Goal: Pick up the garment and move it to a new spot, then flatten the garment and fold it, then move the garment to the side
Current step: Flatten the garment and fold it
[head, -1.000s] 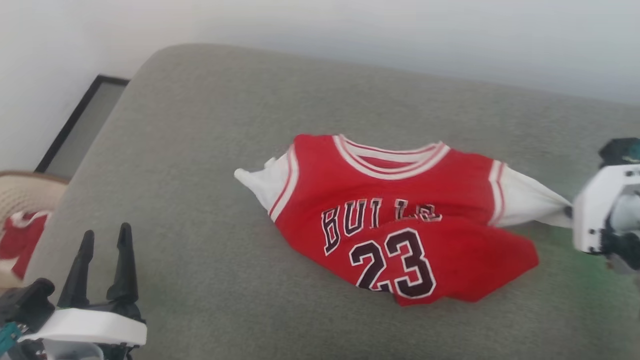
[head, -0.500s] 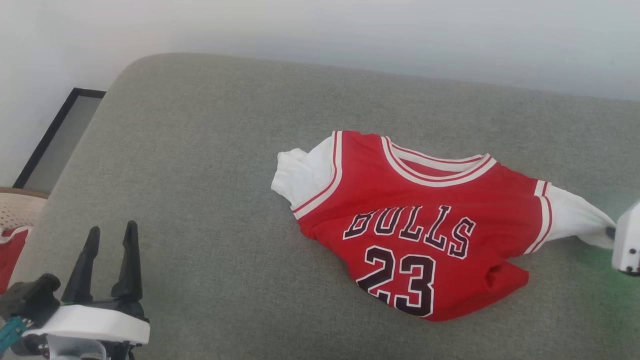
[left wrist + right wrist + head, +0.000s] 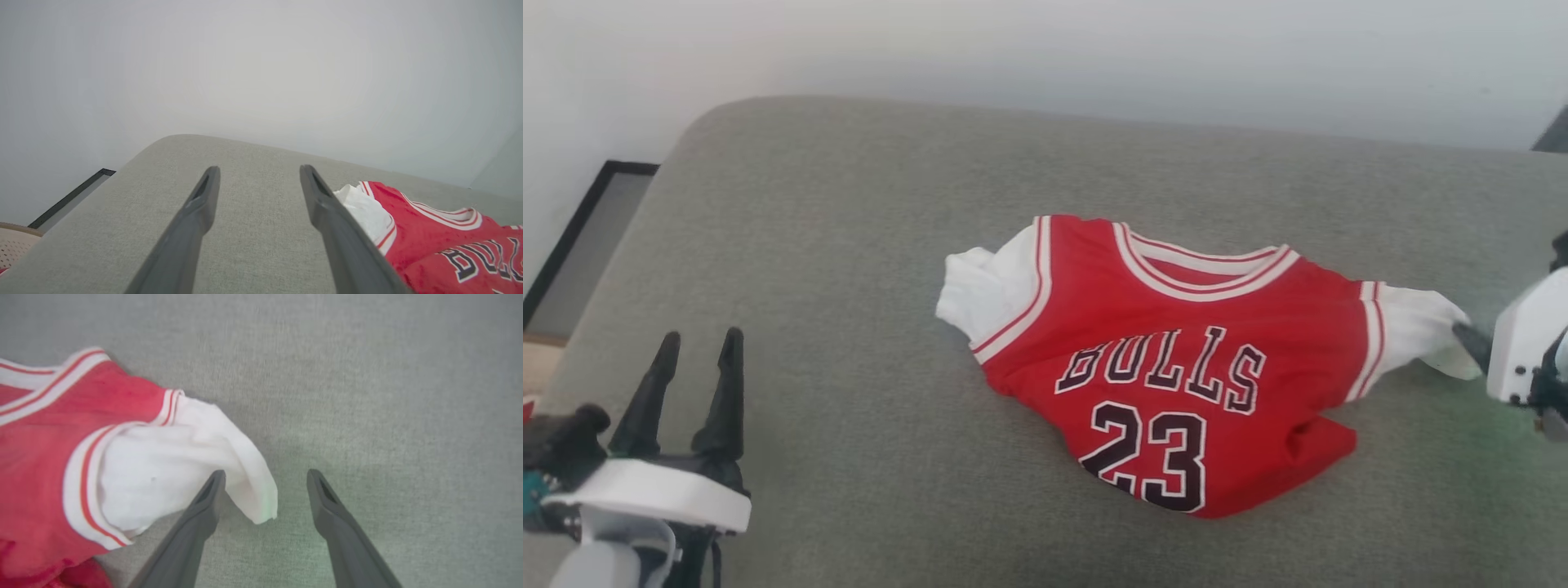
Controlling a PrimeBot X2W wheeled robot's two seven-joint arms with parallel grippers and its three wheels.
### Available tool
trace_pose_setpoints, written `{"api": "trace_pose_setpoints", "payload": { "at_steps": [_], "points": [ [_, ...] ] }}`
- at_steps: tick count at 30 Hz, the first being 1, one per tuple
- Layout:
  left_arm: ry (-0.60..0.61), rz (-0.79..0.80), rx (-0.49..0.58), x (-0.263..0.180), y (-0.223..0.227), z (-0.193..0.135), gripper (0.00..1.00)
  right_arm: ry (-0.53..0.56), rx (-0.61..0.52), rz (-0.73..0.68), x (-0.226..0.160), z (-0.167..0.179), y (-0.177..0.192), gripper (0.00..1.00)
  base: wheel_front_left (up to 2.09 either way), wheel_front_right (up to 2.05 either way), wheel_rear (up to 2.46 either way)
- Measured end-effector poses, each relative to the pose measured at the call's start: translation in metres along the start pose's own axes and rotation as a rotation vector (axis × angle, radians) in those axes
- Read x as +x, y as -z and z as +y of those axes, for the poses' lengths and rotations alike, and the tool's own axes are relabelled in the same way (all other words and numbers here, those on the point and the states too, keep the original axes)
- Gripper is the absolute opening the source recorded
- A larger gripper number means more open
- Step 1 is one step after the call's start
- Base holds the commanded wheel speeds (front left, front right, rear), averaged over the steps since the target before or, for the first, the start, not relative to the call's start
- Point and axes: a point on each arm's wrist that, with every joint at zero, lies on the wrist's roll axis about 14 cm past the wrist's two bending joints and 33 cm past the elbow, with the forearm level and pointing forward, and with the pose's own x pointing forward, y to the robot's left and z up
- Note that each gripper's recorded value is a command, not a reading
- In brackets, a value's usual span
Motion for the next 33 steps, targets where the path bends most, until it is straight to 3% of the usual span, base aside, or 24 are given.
{"api": "trace_pose_setpoints", "payload": {
  "at_steps": [7,19,26,33],
  "points": [
    [0.134,0.061,0.003,0.035,-0.005,-0.033,1.0,0.006,0.015,-0.265,-0.032,-0.009,-0.043,1.0,0.0,0.0,0.0],
    [0.362,0.28,0.003,0.095,0.004,-0.11,1.0,0.042,0.029,-0.752,-0.101,-0.007,-0.079,1.0,0.0,0.0,0.0],
    [0.435,0.497,0.038,0.117,0.036,-0.148,1.0,0.091,0.053,-0.857,-0.116,-0.011,-0.061,1.0,0.0,0.0,0.0],
    [0.379,0.75,0.111,0.126,0.078,-0.151,1.0,0.124,0.083,-0.838,-0.114,-0.016,-0.042,1.0,0.0,0.0,0.0]
  ]
}}
